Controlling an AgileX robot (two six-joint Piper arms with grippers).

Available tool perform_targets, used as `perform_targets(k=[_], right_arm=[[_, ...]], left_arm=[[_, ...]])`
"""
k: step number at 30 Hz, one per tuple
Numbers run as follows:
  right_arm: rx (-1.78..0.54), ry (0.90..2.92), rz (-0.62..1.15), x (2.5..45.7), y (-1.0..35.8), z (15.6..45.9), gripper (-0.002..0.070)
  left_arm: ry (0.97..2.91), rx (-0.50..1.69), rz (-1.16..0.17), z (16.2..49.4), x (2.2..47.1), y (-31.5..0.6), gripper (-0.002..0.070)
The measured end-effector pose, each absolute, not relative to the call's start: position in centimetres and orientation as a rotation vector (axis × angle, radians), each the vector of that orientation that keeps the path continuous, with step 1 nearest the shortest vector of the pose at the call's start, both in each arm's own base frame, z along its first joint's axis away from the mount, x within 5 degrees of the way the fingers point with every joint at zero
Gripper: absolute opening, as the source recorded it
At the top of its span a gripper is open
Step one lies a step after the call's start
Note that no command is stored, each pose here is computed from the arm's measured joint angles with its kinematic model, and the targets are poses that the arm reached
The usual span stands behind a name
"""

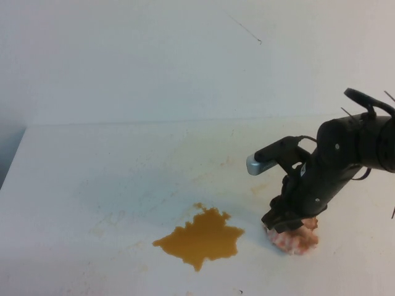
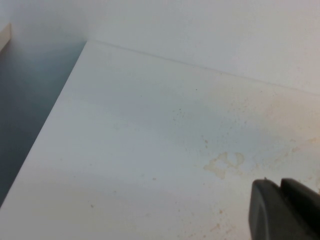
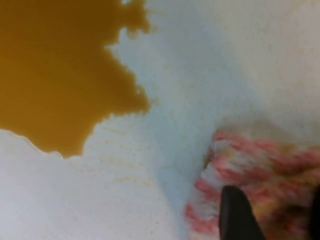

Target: Wipe the table

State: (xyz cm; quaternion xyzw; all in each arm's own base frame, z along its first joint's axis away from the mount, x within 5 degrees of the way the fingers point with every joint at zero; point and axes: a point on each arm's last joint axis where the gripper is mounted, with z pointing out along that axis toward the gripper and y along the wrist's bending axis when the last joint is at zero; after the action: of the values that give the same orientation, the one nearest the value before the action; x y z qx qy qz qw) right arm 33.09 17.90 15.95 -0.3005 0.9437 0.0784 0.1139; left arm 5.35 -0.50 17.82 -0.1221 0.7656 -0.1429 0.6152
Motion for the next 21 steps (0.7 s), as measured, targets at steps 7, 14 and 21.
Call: perform_targets(k=[7,14,21], right_arm=[[-0.923,2.836,0.203,33.4,18.0,14.0,0.0257],[-0.967,2.86,0.174,33.7,18.0,14.3,0.0032],[-0.972,2.851,0.196,34.9,18.7,16.2,0.0016]], left_arm=[[1.764,-0.281,-0.329,17.8,5.4,-0.5,0.0],[1.764,-0.281,-0.329,17.8,5.4,-0.5,0.0],[1.762,-0.281,-0.329,17.8,5.4,-0.5,0.0]])
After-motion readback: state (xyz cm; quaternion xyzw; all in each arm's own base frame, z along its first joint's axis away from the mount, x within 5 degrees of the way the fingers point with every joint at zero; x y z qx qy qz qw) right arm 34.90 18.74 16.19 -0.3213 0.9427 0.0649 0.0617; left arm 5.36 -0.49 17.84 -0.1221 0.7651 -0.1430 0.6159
